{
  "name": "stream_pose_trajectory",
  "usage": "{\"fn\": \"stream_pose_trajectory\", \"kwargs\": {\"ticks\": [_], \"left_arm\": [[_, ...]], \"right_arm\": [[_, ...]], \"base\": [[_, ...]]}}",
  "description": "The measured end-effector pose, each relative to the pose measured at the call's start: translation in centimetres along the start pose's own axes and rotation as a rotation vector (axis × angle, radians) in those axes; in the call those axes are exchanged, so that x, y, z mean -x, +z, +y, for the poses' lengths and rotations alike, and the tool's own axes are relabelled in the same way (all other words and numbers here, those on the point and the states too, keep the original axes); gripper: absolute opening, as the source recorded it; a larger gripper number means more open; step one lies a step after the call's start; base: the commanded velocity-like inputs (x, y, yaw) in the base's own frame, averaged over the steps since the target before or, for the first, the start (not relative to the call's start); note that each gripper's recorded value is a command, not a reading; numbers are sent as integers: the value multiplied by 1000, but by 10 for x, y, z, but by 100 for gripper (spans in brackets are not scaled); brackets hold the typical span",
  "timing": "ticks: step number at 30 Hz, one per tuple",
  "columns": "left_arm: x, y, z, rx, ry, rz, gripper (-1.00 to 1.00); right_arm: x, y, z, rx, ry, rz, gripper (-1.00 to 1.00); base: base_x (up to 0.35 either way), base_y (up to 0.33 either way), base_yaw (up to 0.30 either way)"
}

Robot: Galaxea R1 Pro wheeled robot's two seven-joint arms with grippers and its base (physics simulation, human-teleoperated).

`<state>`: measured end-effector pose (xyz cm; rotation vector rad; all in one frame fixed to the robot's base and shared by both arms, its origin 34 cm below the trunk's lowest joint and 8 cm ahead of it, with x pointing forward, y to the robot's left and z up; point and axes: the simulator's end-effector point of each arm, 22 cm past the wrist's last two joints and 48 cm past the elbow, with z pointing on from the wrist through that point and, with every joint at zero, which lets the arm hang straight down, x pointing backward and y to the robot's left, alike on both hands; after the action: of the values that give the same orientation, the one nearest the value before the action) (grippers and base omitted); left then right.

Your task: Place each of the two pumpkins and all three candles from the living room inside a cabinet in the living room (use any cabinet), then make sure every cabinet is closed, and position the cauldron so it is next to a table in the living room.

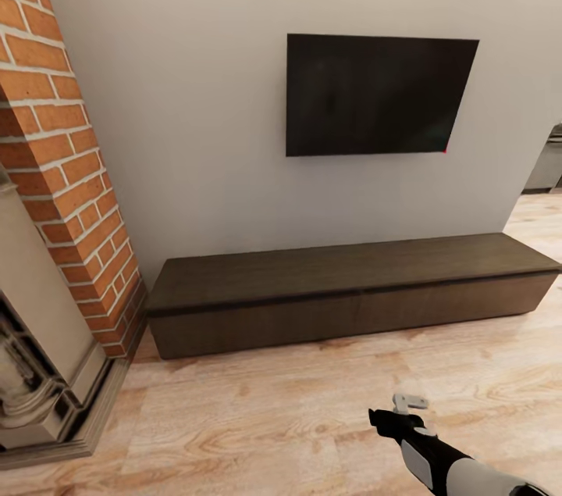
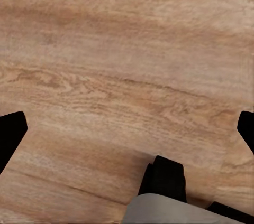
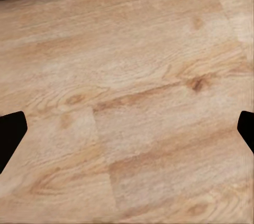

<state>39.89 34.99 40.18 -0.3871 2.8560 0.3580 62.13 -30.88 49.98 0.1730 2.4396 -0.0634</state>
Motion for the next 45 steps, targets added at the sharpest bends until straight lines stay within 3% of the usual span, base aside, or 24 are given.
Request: {"fn": "stream_pose_trajectory", "kwargs": {"ticks": [5,13,18,24,45], "left_arm": [[-21,-6,12,12,11,24,100],[-58,-18,27,27,48,40,100],[-79,-28,35,32,76,47,100],[-106,-40,46,42,90,73,100],[-115,-75,63,51,109,96,100]], "right_arm": [[-21,-10,-26,-54,-8,-5,100],[-120,-48,-55,-101,-33,77,100],[-170,-74,-64,-111,-46,144,100],[-201,-98,-68,-114,-53,196,100],[-214,-143,-74,-124,-62,256,100]], "base": [[0,0,0],[0,0,0],[0,0,0],[0,0,0],[0,0,0]]}}
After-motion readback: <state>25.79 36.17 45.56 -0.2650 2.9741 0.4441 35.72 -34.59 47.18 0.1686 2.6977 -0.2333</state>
